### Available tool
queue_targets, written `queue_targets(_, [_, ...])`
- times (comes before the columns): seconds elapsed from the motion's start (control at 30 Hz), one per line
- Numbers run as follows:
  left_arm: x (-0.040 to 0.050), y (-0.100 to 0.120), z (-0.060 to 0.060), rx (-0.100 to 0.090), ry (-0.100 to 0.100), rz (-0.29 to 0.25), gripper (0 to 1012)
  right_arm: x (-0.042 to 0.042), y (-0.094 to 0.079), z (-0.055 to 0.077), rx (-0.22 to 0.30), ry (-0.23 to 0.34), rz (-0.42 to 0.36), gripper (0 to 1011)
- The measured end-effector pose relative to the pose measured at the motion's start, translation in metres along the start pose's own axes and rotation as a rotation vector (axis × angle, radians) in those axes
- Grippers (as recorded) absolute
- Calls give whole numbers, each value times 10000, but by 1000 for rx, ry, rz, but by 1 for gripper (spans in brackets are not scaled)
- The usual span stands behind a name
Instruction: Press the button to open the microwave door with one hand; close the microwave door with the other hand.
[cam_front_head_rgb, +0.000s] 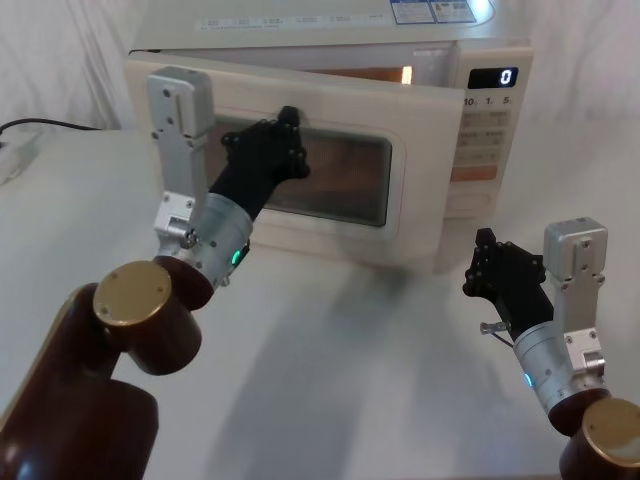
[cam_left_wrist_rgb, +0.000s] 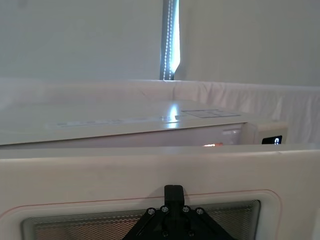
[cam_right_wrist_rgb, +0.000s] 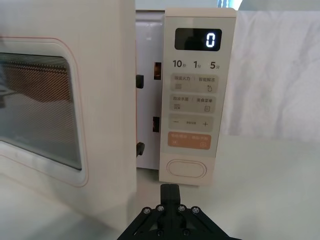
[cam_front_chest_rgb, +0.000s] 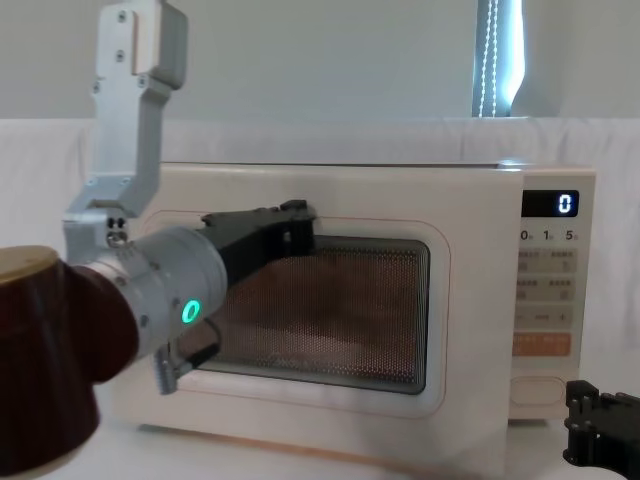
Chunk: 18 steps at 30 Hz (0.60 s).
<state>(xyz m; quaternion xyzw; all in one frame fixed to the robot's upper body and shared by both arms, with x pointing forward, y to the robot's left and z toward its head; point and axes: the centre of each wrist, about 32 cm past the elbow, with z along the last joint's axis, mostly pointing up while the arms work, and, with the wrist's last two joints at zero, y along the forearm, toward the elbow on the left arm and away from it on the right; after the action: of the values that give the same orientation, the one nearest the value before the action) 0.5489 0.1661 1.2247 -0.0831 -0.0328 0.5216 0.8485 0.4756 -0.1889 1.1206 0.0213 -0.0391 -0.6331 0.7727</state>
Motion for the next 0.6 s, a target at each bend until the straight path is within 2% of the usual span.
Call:
queue_targets(0.07, [-17,-41,-11,4,8,-5,0,0,0,0,0,0,0,0])
queue_targets(0.23, [-47,-110,-20,3,14,-14,0,0,0,0,0,0,0,0])
queue_targets(0.43, [-72,-197,-17,-3,9,-21,0,0,0,0,0,0,0,0])
queue_targets(0.6, [-85,-256,-27,-3,-3,-23,0,0,0,0,0,0,0,0])
